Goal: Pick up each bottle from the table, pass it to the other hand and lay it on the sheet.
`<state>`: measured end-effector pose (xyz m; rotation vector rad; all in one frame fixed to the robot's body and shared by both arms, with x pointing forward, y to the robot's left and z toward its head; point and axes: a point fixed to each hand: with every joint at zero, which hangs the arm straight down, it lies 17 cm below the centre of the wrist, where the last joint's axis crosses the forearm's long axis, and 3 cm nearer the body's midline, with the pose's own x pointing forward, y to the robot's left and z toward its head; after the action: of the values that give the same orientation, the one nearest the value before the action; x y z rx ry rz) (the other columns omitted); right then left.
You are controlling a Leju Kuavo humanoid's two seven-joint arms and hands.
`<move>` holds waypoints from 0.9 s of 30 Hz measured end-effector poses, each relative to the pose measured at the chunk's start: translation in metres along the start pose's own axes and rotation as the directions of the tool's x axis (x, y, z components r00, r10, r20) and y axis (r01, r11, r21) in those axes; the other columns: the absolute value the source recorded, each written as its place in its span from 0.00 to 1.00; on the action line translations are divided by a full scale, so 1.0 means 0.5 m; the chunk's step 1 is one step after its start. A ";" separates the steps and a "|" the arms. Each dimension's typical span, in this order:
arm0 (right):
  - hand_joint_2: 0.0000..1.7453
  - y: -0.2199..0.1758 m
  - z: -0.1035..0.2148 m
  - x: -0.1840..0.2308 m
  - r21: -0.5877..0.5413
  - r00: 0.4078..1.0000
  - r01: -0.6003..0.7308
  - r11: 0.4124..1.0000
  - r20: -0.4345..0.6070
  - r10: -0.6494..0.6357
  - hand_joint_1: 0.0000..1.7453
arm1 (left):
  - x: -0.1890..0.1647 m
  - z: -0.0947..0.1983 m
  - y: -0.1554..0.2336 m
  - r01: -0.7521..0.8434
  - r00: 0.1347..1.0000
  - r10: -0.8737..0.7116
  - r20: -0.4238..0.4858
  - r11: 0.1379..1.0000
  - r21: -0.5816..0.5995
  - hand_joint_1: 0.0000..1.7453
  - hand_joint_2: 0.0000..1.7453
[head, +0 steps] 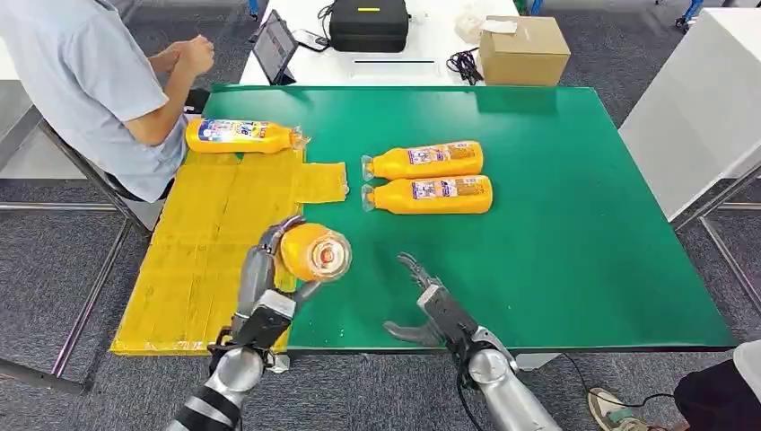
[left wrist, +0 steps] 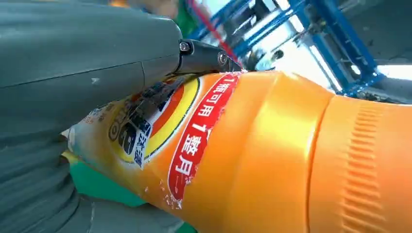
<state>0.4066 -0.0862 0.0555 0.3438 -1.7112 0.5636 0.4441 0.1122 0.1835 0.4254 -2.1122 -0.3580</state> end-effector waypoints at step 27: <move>1.00 0.000 0.000 -0.004 0.005 1.000 0.022 1.000 -0.005 -0.022 0.00 | -0.353 -0.009 0.003 0.723 0.556 -0.829 0.060 0.447 -0.527 1.00 1.00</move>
<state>0.4071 -0.0862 0.0536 0.3640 -1.6995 0.5526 0.5389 0.1893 0.0559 1.0795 -1.3822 -1.3220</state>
